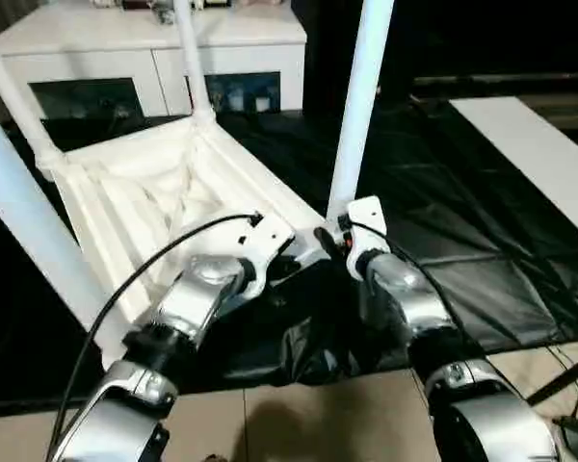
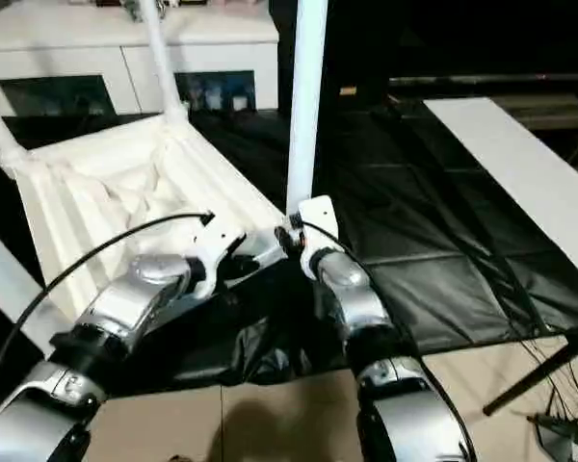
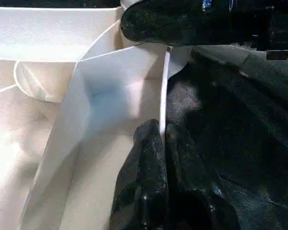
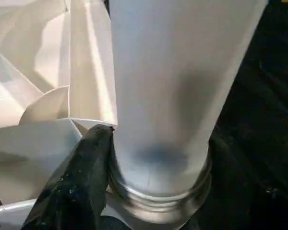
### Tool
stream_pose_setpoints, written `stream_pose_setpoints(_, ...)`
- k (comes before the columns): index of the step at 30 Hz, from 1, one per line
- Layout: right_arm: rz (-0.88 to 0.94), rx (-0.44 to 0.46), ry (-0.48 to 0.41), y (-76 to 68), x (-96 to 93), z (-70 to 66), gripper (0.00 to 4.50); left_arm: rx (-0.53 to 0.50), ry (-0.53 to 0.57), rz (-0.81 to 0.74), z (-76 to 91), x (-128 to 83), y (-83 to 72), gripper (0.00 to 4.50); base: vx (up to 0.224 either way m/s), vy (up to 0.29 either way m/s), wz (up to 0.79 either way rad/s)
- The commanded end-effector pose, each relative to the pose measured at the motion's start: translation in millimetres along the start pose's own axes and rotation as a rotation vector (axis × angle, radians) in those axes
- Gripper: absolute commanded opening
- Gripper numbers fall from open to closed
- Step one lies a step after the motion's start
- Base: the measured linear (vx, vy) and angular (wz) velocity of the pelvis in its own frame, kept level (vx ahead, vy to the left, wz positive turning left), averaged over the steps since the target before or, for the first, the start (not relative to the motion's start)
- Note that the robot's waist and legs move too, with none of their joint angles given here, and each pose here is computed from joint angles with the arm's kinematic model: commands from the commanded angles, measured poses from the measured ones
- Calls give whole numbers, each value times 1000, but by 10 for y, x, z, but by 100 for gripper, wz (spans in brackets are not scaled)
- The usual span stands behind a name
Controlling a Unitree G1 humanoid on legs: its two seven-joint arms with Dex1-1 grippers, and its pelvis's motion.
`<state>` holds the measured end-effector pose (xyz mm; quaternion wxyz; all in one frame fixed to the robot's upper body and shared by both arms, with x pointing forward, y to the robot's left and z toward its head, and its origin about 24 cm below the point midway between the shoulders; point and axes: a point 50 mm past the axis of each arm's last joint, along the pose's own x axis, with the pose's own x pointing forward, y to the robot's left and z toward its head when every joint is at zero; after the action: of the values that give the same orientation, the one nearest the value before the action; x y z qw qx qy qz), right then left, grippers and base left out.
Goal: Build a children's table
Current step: Rotate leg to tighten
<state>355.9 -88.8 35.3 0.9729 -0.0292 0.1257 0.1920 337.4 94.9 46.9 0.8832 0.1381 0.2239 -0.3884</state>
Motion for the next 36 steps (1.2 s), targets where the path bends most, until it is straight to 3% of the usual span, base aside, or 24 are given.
stream_pose_setpoints(1,211,34,-80,416,43,89,319,-13,27,213,-75,-101,254,0,0,0,0)
stream_pose_setpoints(5,270,-5,-92,364,19,108,361,19,42,155,-132,-140,236,0,0,1,-11)
stream_pose_setpoints(10,464,-178,-83,102,-139,115,361,122,42,-57,-216,-294,148,0,25,-2,-2)
stream_pose_setpoints(12,490,-202,-84,72,-167,113,361,131,38,-81,-222,-315,137,0,30,-3,5)
stream_pose_setpoints(16,631,-321,-58,-189,-368,128,361,181,77,-227,-322,-498,90,0,0,0,0)
stream_pose_setpoints(21,745,-382,-1,-365,-571,151,361,193,94,-339,-361,-643,67,0,0,0,0)
stream_pose_setpoints(27,773,-389,19,-435,-641,169,361,210,75,-377,-324,-680,61,0,0,0,0)
stream_pose_setpoints(32,817,-378,37,-321,-615,115,361,219,65,-424,-282,-677,8,0,0,0,0)
stream_pose_setpoints(36,775,-389,55,-239,-467,86,361,222,67,-424,-281,-652,-2,0,0,0,0)
